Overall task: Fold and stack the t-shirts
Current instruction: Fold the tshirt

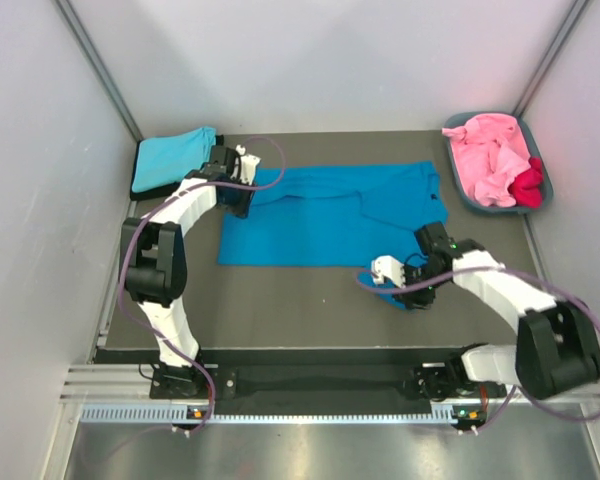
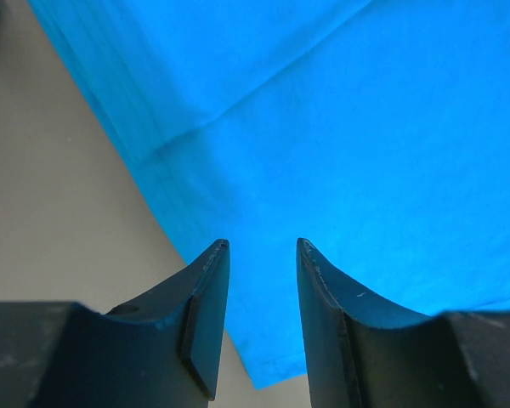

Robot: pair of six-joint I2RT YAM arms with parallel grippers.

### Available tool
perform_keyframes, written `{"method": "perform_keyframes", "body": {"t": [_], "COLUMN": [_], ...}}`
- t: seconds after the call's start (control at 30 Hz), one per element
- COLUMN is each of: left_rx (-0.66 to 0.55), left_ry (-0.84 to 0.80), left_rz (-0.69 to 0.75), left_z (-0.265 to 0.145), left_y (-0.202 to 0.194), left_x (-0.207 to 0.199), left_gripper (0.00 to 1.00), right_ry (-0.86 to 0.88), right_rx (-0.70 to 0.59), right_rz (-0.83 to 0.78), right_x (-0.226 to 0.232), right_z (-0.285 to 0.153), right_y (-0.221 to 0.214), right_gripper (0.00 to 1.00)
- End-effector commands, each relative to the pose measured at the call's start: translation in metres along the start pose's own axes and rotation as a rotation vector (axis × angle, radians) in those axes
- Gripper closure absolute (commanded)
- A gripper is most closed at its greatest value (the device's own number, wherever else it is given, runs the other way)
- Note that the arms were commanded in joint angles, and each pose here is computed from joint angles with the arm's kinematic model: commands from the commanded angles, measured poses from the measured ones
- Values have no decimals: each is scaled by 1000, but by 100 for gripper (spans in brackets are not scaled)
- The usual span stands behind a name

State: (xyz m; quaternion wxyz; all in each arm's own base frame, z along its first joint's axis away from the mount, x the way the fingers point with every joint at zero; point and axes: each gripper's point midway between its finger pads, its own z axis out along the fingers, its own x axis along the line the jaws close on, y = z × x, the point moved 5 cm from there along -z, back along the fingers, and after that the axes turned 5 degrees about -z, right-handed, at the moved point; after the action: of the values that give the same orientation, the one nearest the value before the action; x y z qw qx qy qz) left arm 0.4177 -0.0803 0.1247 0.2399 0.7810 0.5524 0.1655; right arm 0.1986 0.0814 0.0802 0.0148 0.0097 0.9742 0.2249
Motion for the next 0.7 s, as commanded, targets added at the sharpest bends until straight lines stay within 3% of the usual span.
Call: {"method": "perform_keyframes", "body": {"t": [0.0, 0.17, 0.5, 0.63, 0.67], "left_rx": [-109, -118, -111, -72, -67], "left_ry": [0, 27, 42, 50, 55], "left_rz": [-23, -17, -16, -5, -4], "left_z": [-28, -28, -28, -31, -35], "left_y": [22, 29, 27, 13, 11], "left_x": [-1, 4, 7, 13, 15], "left_gripper": [58, 58, 58, 58, 58], "right_ry": [-91, -28, 3, 10, 8], "right_rx": [-51, -8, 34, 46, 52], "right_rz": [-186, -187, -167, -154, -148], "right_x": [4, 23, 14, 12, 11], "right_z": [-13, -4, 10, 16, 17], "right_y": [9, -5, -12, -15, -16], "right_gripper": [56, 55, 58, 74, 83]}}
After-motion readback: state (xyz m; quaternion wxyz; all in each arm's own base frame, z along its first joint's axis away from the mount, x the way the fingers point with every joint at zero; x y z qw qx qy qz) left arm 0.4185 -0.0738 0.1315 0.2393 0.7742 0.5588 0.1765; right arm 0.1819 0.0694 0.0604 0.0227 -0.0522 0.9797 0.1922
